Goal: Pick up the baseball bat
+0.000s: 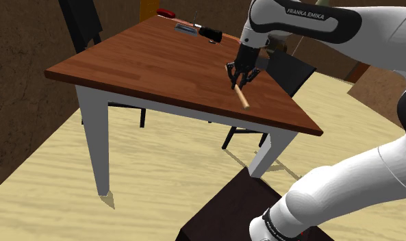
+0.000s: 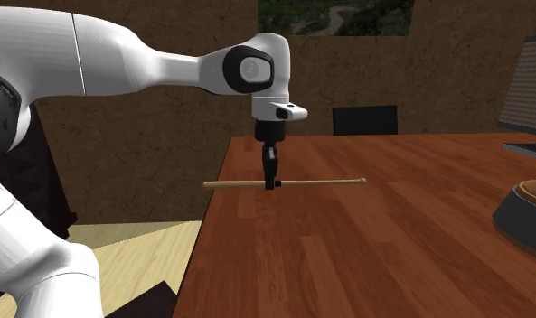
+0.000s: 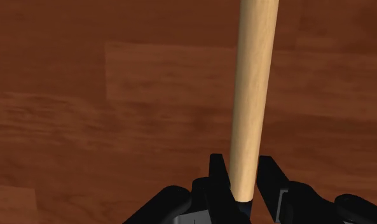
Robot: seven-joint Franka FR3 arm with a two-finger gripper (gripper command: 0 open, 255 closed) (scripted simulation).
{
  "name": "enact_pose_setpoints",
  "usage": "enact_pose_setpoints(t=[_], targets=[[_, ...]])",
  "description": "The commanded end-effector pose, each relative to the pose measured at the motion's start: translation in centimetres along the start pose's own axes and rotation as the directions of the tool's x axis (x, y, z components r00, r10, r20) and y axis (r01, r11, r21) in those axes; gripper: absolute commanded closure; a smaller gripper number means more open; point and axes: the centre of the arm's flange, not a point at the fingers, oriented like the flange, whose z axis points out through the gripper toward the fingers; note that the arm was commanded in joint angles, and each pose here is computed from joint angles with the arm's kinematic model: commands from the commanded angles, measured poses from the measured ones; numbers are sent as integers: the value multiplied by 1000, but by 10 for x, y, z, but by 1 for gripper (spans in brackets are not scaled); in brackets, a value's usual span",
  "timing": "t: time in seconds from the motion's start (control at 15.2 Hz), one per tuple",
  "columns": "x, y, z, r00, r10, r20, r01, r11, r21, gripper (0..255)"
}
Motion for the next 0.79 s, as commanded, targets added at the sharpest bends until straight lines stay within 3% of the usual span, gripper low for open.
enact_pose_setpoints(t=[0.0,0.73], targets=[[-1,1,-11,1000,0,0,0,1000,0,255],[-2,4,-59,1000,0,0,0,1000,0,255]])
